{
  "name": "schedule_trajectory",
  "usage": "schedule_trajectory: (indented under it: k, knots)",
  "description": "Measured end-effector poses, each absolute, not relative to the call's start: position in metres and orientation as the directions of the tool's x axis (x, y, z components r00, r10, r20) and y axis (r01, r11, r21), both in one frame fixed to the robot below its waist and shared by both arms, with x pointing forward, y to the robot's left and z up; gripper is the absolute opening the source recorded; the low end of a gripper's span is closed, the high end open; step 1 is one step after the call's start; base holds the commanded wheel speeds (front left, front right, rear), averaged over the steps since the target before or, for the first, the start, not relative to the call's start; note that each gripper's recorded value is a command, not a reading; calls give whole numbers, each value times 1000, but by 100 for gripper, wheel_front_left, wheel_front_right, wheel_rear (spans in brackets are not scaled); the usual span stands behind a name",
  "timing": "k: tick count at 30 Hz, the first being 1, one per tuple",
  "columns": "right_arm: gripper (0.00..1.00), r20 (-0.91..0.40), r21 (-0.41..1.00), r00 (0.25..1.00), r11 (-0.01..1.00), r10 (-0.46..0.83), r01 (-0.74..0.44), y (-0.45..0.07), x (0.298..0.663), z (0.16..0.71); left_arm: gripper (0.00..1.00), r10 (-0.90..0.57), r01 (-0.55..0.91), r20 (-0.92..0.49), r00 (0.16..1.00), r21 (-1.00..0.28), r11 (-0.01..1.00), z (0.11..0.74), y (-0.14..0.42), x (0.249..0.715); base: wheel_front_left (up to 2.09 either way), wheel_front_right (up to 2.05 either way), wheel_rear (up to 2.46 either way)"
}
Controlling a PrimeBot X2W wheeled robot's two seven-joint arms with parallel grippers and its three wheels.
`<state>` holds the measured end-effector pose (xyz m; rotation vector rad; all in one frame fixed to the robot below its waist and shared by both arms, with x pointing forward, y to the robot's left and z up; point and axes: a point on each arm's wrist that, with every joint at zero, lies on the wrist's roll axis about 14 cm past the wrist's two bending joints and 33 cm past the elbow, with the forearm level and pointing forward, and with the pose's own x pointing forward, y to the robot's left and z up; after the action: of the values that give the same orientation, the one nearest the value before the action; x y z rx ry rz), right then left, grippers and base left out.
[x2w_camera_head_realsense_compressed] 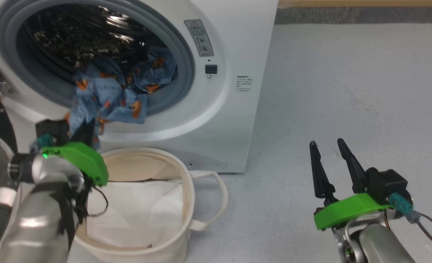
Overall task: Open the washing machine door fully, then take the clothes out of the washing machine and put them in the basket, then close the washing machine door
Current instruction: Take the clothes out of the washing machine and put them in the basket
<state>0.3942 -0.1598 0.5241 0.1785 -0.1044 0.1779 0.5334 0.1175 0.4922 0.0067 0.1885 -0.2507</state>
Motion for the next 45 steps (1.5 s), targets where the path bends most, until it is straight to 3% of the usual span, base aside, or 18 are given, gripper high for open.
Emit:
schedule_trajectory:
  k: [17, 28, 36, 45]
  knots:
    - [100, 142, 163, 970, 962, 198, -220, -154, 385, 533, 0, -300, 283, -95, 949, -156, 946, 501, 105, 450, 0, 0, 0]
    - [100, 123, 162, 974, 965, 189, -207, -159, 386, 526, 0, -237, 188, -252, 938, -203, 961, 459, 126, 434, 0, 0, 0]
    - [100, 104, 155, 978, 969, 179, -193, -164, 396, 520, 0, -238, 141, -490, 839, -226, 964, 375, 128, 419, 0, 0, 0]
    - [100, 73, 123, 984, 978, 162, -170, -174, 417, 506, 0, -228, 118, -512, 828, -237, 964, 350, 124, 467, 0, 0, 0]
